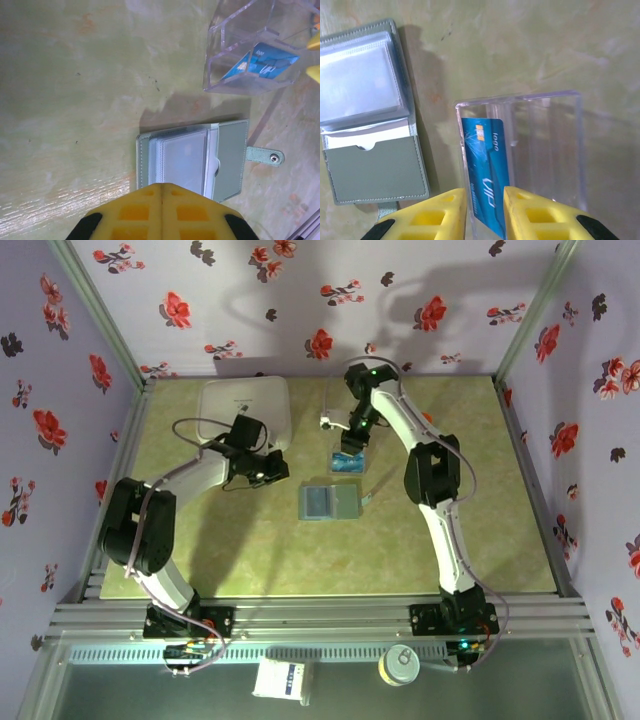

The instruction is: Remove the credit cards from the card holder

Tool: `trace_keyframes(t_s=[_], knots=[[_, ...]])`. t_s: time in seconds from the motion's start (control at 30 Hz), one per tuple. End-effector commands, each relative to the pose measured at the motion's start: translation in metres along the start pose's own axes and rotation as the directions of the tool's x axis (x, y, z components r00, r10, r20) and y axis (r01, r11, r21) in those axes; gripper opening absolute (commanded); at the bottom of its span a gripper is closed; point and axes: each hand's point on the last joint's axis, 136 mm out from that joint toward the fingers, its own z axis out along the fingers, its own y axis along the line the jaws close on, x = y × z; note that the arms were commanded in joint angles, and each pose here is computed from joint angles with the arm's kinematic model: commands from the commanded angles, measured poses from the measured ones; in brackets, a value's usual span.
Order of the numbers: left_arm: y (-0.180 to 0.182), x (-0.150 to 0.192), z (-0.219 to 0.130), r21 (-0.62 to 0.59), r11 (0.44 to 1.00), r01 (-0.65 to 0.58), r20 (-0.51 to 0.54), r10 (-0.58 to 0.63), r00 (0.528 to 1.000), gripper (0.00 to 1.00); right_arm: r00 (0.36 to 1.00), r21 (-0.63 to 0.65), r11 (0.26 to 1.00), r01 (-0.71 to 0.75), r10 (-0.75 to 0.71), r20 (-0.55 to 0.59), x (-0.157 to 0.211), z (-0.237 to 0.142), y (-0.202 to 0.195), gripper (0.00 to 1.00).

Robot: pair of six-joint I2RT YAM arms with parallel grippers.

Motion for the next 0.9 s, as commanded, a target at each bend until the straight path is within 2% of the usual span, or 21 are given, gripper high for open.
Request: trace_keyframes(t_s=[0.0, 0.27, 0.47, 0.6, 0.73, 0.87], knots=[[0.000, -0.006, 0.002, -0.008, 1.000, 0.028, -0.028, -0.028, 0.999, 0.02, 0.997, 0.062, 0.996, -0.063, 0.060, 0.052, -0.010, -0.027, -0.001, 0.27], [-0.005, -0.013, 0.004, -0.001, 0.999, 0.036, -0.011, -0.036, 0.999, 0.00, 0.966, 0.073, 0.973, -0.219, 0.206, 0.155, -0.024, -0.026, 0.002, 0.25], [-0.017, -0.014, 0.006, 0.028, 1.000, -0.008, 0.006, 0.008, 1.000, 0.02, 0.901, 0.133, 0.921, -0.365, 0.314, 0.300, -0.038, -0.033, 0.009, 0.26], [-0.040, -0.012, -0.006, 0.047, 0.997, -0.054, 0.015, 0.053, 0.998, 0.04, 0.804, 0.130, 0.846, -0.516, 0.427, 0.414, -0.043, -0.046, 0.015, 0.28], [-0.050, -0.006, -0.011, 0.050, 0.995, -0.082, 0.033, 0.081, 0.996, 0.05, 0.686, 0.111, 0.736, -0.668, 0.551, 0.476, -0.034, -0.047, 0.021, 0.29], [-0.056, 0.004, -0.014, 0.054, 0.995, -0.086, 0.031, 0.085, 0.996, 0.05, 0.565, 0.053, 0.624, -0.779, 0.663, 0.492, -0.021, -0.038, 0.038, 0.28]])
